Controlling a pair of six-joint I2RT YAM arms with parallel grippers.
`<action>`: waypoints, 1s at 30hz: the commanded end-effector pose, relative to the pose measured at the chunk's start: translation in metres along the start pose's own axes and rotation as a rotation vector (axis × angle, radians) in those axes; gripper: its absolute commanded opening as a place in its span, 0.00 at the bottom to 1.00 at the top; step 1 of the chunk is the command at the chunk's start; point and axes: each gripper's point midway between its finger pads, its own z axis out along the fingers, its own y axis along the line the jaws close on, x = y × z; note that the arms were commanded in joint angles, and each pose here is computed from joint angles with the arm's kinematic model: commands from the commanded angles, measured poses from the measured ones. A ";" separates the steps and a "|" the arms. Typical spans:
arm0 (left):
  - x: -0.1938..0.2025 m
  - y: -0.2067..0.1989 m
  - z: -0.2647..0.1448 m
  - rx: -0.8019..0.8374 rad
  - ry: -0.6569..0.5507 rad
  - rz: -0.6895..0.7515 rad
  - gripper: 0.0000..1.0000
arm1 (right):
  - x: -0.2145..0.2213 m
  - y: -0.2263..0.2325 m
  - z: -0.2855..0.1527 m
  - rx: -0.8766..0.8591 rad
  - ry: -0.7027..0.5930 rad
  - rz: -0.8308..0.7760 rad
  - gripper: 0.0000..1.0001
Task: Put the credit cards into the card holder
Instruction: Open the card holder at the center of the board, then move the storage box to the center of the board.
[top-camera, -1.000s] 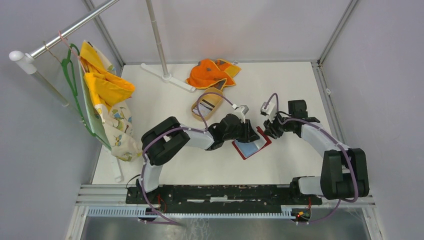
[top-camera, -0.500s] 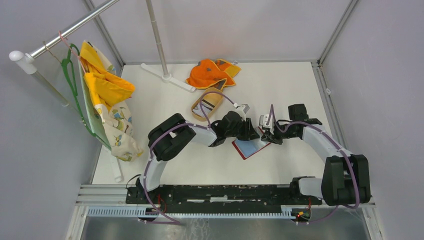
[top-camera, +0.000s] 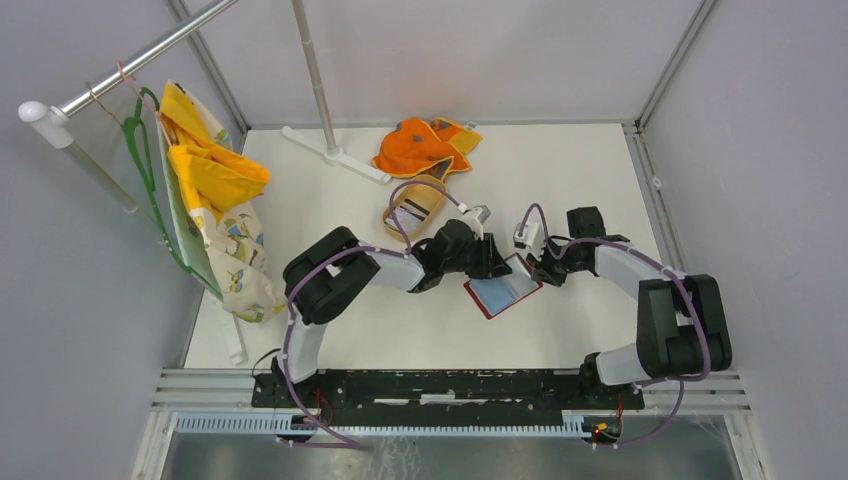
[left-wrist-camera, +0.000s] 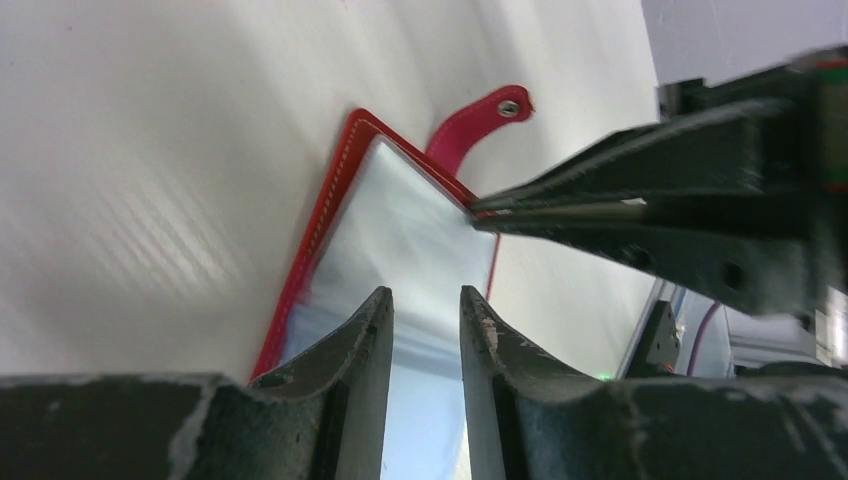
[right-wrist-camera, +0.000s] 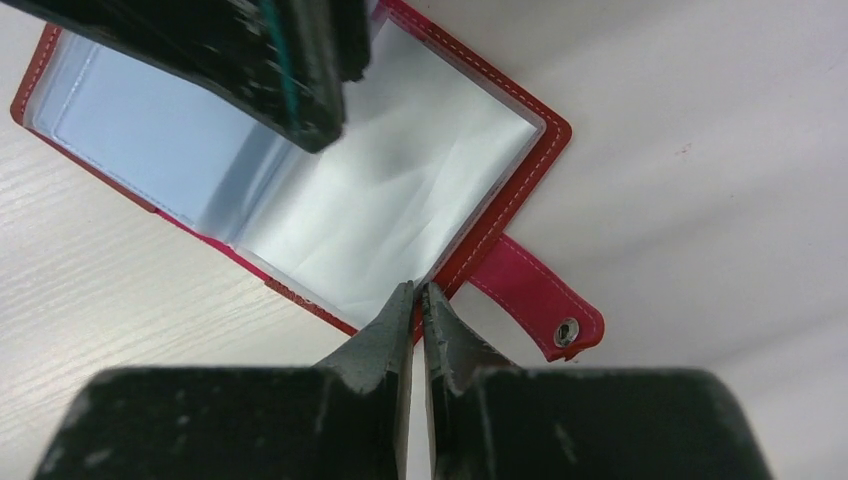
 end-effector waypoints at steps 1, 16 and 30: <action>-0.036 -0.042 -0.036 0.084 -0.094 0.099 0.38 | -0.001 -0.010 0.000 0.045 0.016 0.013 0.12; -0.033 -0.037 -0.172 -0.073 -0.261 0.272 0.37 | -0.065 0.054 -0.026 -0.144 -0.360 -0.395 0.28; -0.044 0.009 -0.252 -0.322 -0.459 0.270 0.63 | -0.059 0.101 -0.030 -0.234 -0.479 -0.705 0.41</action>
